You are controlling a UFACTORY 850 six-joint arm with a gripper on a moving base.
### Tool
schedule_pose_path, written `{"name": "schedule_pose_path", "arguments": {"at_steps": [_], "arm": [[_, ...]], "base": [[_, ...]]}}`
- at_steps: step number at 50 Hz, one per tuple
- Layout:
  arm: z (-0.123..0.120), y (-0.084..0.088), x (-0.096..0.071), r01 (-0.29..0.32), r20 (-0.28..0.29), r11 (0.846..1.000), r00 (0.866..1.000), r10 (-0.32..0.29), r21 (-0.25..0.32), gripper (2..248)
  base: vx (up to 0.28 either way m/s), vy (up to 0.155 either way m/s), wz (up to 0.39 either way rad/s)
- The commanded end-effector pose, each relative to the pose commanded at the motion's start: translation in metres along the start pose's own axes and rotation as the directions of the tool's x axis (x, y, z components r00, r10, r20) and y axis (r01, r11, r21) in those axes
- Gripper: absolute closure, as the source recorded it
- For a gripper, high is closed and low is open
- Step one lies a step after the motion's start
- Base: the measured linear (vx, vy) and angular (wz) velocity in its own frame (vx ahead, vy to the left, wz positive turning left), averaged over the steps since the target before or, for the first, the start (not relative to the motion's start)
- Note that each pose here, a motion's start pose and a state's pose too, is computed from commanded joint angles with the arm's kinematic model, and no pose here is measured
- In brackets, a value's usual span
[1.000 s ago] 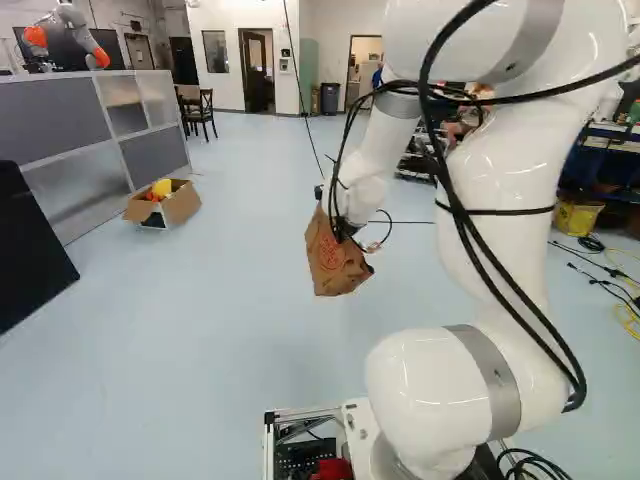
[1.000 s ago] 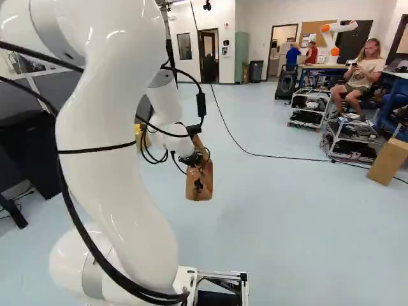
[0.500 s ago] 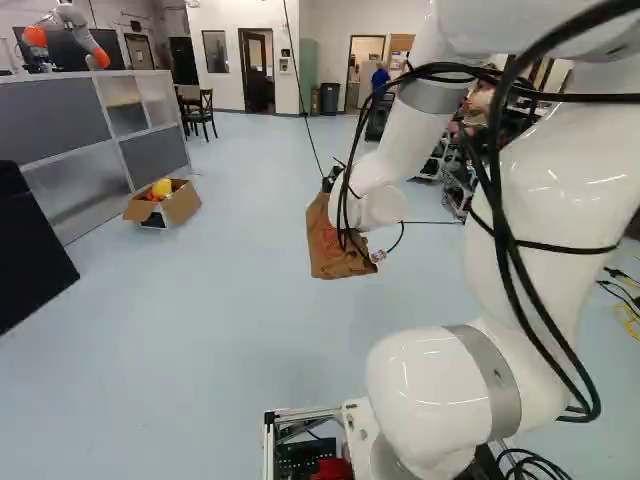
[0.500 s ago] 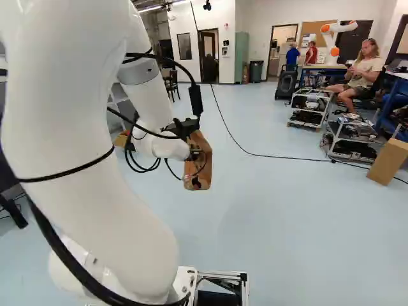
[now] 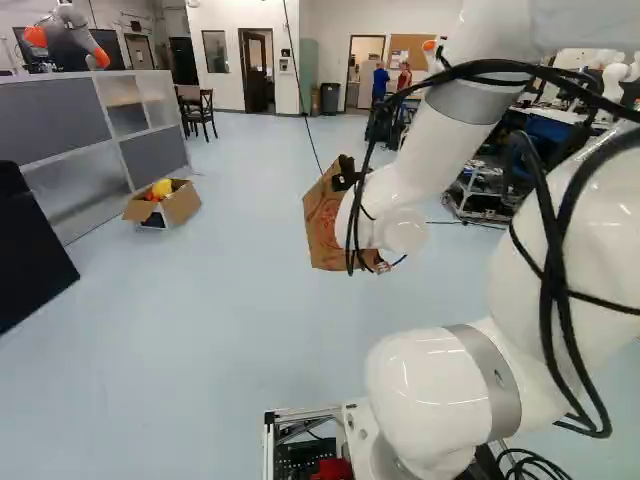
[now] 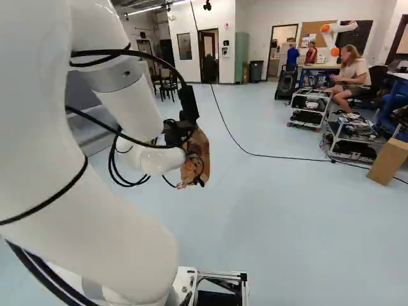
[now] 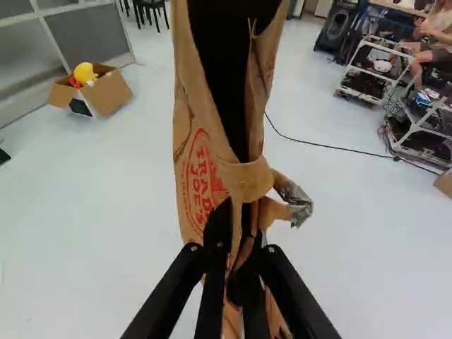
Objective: Pick up the grocery bag from the ground
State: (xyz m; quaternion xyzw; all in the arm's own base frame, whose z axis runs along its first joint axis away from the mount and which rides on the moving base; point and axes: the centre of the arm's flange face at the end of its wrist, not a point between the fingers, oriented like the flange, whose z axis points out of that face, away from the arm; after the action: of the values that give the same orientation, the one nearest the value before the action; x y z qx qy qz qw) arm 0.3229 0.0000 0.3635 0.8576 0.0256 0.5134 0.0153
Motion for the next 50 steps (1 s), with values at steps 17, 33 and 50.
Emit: {"name": "schedule_pose_path", "arguments": {"at_steps": [17, 33, 50], "arm": [[-0.026, -0.001, -0.012, -0.033, -0.087, 0.999, 0.996, 0.032, -0.002, 228], [-0.041, -0.001, -0.019, -0.051, -0.138, 0.999, 0.989, 0.051, -0.001, 228], [-0.047, -0.001, -0.023, -0.059, -0.159, 0.998, 0.985, 0.059, 0.0, 228]], "base": [[0.0, 0.0, 0.0], [0.0, 0.0, 0.0], [0.0, 0.0, 0.0]]}}
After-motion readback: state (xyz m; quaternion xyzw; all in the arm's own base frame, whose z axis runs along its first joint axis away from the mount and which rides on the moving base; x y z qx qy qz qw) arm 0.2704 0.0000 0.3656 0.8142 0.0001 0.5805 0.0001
